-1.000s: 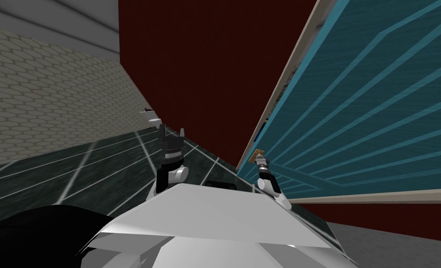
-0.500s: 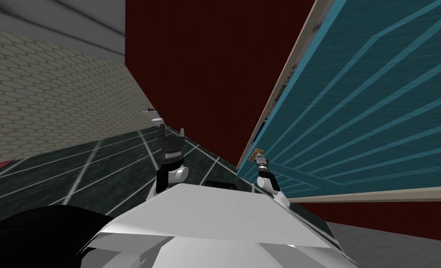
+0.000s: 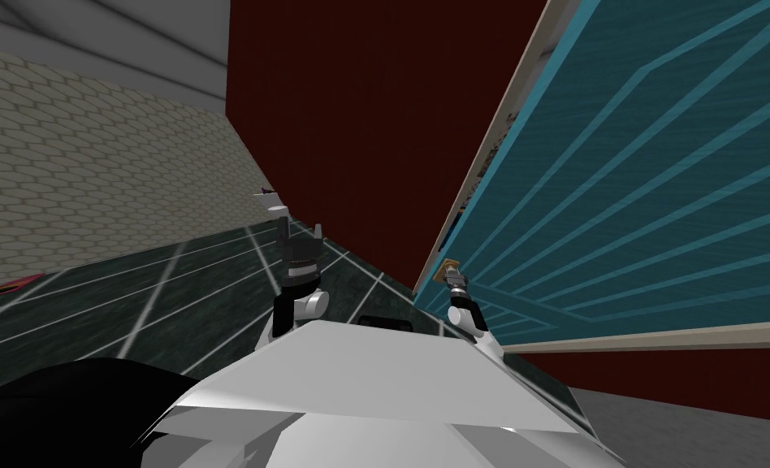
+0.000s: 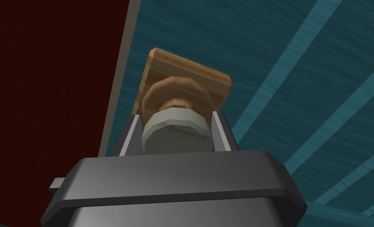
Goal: Pull the door open
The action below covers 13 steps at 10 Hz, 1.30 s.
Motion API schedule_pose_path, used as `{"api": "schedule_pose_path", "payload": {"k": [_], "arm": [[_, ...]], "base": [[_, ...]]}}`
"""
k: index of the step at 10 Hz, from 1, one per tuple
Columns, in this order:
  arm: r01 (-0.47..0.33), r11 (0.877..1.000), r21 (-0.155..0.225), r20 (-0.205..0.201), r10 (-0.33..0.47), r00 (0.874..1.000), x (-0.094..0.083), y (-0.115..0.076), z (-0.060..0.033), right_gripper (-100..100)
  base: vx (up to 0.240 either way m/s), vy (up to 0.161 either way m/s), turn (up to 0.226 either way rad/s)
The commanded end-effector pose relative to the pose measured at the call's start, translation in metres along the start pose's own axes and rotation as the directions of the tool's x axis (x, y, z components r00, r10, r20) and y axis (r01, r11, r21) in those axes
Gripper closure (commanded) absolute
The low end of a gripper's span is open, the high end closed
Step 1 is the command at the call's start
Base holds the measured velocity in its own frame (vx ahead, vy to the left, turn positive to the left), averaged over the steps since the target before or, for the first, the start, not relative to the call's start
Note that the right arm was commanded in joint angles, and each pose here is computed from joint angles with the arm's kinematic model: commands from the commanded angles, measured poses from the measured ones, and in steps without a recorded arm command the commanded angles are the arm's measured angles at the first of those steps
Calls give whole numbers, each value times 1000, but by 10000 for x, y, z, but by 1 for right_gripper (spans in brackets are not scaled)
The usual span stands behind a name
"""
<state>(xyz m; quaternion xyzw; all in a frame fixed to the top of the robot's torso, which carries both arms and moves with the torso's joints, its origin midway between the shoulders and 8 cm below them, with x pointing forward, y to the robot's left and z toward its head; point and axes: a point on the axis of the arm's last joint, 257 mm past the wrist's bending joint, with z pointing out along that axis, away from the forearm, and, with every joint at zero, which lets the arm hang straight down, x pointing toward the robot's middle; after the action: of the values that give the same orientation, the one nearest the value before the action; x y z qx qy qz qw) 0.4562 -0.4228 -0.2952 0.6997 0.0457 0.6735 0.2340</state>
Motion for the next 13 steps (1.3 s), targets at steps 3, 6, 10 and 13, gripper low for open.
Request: {"api": "schedule_pose_path", "payload": {"k": [3,6,10,13], "arm": [[-121,993,3,7,121,993,-7,-24,49,100],[-207,978,3,10,207,978,-2,-35,86,100],[-330,944,2,15,330,944,7,-51,139,100],[-389,921,2,17,389,921,12,-59,165,100]], "base": [[-47,-7,24],[-41,-11,21],[-48,-10,26],[-32,-12,17]]}}
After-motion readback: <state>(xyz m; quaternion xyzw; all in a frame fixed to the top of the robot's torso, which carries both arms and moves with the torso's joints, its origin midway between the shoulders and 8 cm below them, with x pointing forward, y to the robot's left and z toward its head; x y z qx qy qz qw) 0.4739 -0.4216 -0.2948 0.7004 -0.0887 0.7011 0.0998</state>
